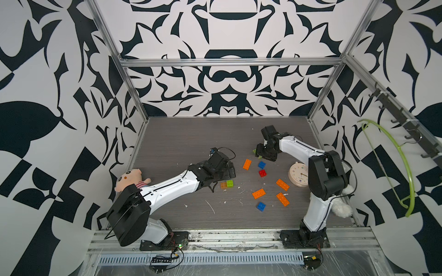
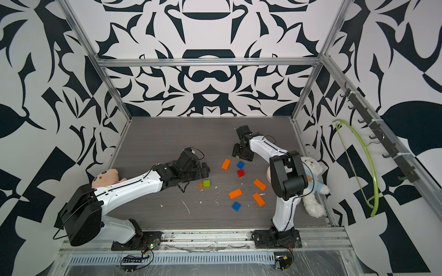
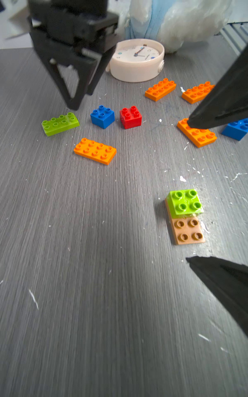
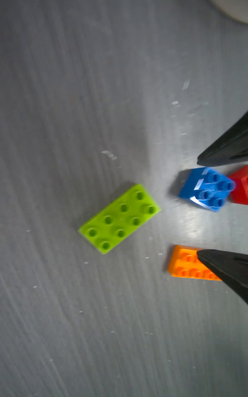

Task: Assemble the number 5 with lego
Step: Pick up the lego brick from the center of the board.

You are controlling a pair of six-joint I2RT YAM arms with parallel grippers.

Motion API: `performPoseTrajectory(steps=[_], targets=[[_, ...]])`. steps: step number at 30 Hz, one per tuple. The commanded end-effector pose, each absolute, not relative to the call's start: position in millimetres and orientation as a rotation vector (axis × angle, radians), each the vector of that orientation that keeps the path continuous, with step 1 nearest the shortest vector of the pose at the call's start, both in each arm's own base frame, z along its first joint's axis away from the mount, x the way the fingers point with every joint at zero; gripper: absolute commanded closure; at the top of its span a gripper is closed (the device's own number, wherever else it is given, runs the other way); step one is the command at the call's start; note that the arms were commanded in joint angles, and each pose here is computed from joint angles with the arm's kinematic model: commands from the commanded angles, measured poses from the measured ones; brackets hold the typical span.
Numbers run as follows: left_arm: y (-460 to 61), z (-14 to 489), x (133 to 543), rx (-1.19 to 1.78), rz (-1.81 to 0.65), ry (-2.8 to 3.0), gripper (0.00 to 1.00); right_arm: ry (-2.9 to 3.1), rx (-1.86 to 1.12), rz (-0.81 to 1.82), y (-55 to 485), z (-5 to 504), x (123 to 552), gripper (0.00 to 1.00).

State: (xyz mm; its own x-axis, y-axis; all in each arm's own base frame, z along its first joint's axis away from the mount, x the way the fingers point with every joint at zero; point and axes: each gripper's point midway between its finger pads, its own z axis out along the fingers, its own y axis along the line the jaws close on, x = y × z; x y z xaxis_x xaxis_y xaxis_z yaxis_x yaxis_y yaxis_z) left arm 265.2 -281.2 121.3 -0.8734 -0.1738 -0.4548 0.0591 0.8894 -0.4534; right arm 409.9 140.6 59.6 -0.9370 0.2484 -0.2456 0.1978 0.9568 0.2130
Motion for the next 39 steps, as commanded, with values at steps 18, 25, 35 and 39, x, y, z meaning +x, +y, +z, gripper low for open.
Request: performPoseTrajectory(steps=[18, 25, 35, 39], targets=[[-283.6, 119.9, 267.8, -0.050, -0.613, 2.581, 0.01, 2.911, -0.140, 0.144, 145.0, 43.0, 449.8, 0.32], [-283.9, 120.1, 269.4, -0.050, -0.607, 2.581, 0.01, 2.935, -0.206, 0.101, 143.1, 38.0, 453.2, 0.42], [-279.4, 119.9, 266.9, -0.072, -0.607, 2.578, 0.01, 2.979, -0.256, 0.070, 139.9, 23.1, 448.2, 0.52], [-277.5, 123.6, 266.0, -0.080, -0.613, 2.569, 0.01, 2.961, -0.245, 0.060, 138.1, 39.5, 448.4, 0.62]])
